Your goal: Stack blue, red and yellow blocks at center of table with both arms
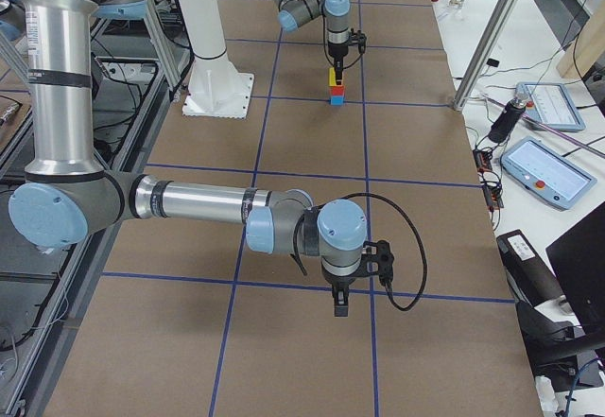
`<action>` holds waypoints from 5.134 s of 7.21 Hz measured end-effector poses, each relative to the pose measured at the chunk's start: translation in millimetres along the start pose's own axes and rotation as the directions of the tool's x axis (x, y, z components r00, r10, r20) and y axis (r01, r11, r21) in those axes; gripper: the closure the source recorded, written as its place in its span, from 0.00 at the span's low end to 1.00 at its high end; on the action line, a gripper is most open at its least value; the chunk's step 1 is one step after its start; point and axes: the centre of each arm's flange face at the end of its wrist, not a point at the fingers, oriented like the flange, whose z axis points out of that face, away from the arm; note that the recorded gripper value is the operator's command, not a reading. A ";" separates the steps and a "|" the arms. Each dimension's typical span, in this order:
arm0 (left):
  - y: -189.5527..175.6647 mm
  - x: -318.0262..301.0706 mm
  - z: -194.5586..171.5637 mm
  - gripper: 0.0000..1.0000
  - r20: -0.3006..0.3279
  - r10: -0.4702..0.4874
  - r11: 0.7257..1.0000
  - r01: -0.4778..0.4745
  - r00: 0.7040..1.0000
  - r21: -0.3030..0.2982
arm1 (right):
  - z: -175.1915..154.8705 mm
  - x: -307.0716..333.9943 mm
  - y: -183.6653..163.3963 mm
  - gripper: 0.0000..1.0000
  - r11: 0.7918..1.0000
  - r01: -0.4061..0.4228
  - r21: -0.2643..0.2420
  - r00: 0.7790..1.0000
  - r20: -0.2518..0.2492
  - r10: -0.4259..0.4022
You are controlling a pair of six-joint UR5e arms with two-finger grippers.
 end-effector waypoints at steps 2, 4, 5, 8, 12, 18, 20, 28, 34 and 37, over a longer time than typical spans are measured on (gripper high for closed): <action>1.6 2.2 -9.5 0.00 -0.017 0.032 0.999 -0.032 0.999 0.008 | 0.1 0.1 0.0 0.00 1.000 0.000 0.000 1.000 0.000 0.000; -4.5 -6.3 -44.8 0.00 -0.033 0.101 0.994 -0.100 0.994 0.034 | -0.2 -0.2 -0.1 0.00 1.000 0.001 0.001 1.000 0.000 -0.001; -9.7 -24.8 -66.7 0.00 -0.030 0.139 0.990 -0.137 0.990 0.038 | -0.4 -0.3 -0.2 0.00 1.000 0.001 0.001 1.000 0.000 -0.001; -32.7 -202.7 -118.8 0.00 -0.024 0.313 0.950 -0.312 0.950 0.027 | -1.0 -1.2 -0.4 0.00 1.000 0.003 0.003 1.000 0.002 -0.003; -75.3 -550.6 -171.2 0.00 0.043 0.495 0.869 -0.493 0.868 -0.036 | -2.7 -2.3 -0.8 0.00 1.000 0.008 0.006 1.000 0.002 -0.008; -6.1 -837.3 -150.2 0.00 0.033 0.277 0.954 -0.271 0.960 -0.124 | -3.1 -3.1 -0.4 0.00 1.000 0.009 0.007 1.000 0.002 -0.009; 4.1 -845.7 -162.8 0.00 0.048 0.157 0.984 -0.152 0.986 -0.093 | -2.9 -2.7 -0.3 0.00 1.000 0.008 0.006 1.000 0.002 -0.008; 5.9 -843.7 -166.7 0.00 0.073 0.082 0.996 -0.079 0.994 -0.031 | -0.2 -0.6 2.9 0.00 1.000 0.002 0.001 1.000 0.003 -0.002; 17.0 -849.2 -161.1 0.00 0.073 0.097 0.995 -0.096 0.993 -0.016 | -0.9 -1.2 2.9 0.00 1.000 0.012 0.003 1.000 0.002 -0.012; 26.9 -853.2 -155.8 0.00 0.073 0.110 0.994 -0.110 0.991 -0.006 | -2.2 -2.4 1.9 0.00 1.000 0.011 0.006 1.000 0.002 -0.011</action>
